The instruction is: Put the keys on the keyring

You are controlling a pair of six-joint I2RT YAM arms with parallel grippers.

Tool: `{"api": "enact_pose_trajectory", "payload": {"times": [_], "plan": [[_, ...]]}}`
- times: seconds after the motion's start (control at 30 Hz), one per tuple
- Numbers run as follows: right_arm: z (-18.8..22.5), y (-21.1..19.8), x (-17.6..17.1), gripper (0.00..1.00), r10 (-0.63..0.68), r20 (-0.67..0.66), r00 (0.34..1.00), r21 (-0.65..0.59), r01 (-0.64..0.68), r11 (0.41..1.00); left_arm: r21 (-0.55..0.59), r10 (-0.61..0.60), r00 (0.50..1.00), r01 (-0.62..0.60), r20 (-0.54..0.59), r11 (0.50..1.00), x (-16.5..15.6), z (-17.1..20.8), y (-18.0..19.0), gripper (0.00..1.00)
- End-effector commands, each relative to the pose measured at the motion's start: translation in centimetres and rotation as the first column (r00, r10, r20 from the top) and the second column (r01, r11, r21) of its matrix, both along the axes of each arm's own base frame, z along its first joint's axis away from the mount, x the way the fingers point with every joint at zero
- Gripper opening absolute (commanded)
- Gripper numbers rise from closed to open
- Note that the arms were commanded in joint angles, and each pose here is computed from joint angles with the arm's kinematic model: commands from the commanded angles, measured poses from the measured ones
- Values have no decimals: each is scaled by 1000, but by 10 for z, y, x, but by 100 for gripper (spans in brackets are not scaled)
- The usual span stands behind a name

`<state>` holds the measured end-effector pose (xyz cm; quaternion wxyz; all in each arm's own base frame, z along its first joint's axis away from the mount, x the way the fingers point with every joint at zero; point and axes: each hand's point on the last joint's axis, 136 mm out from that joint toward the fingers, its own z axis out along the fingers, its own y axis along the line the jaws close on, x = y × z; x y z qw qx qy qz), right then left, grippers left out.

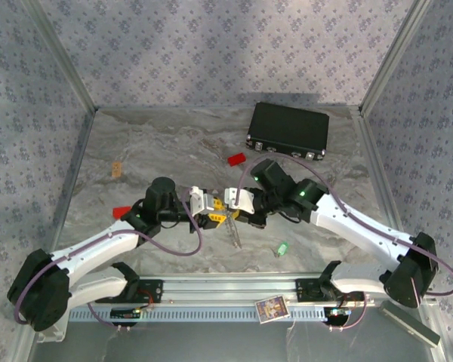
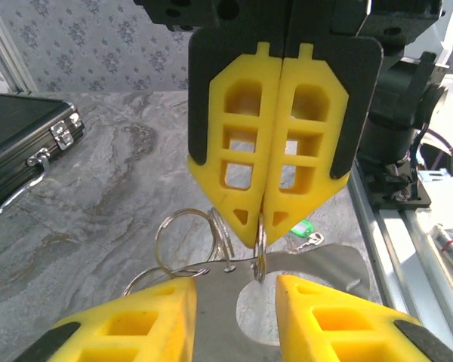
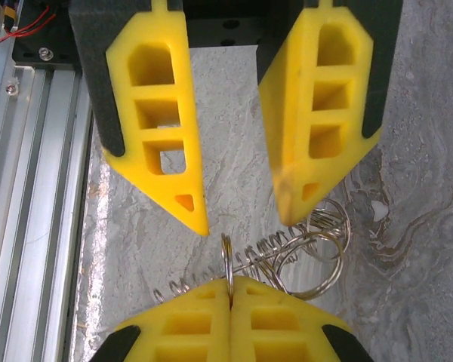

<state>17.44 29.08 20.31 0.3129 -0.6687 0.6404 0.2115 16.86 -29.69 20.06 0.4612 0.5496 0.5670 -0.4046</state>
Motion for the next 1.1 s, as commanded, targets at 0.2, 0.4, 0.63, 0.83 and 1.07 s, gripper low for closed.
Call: {"api": "enact_pose_trajectory", "payload": {"times": [0.2,0.4,0.63,0.83,1.07], "plan": [[8,-1,5,0,-9,38,999,-30,10,1000,-1,64,997,-64,42,998,5,-1,9,46],[4,-1,6,0,-13,28,1000,-40,14,999,8,150,986,-151,75,989,10,-1,22,46],[7,8,4,0,1,12,1000,-3,-1,1000,-2,31,999,-31,-15,1000,-3,-5,7,28],[6,13,2,0,-2,-3,1000,22,2,1000,-27,-21,999,20,-37,999,-6,0,0,27],[3,16,-2,0,15,-24,1000,23,-15,1000,-35,-32,999,31,-38,999,-5,2,-3,27]]}}
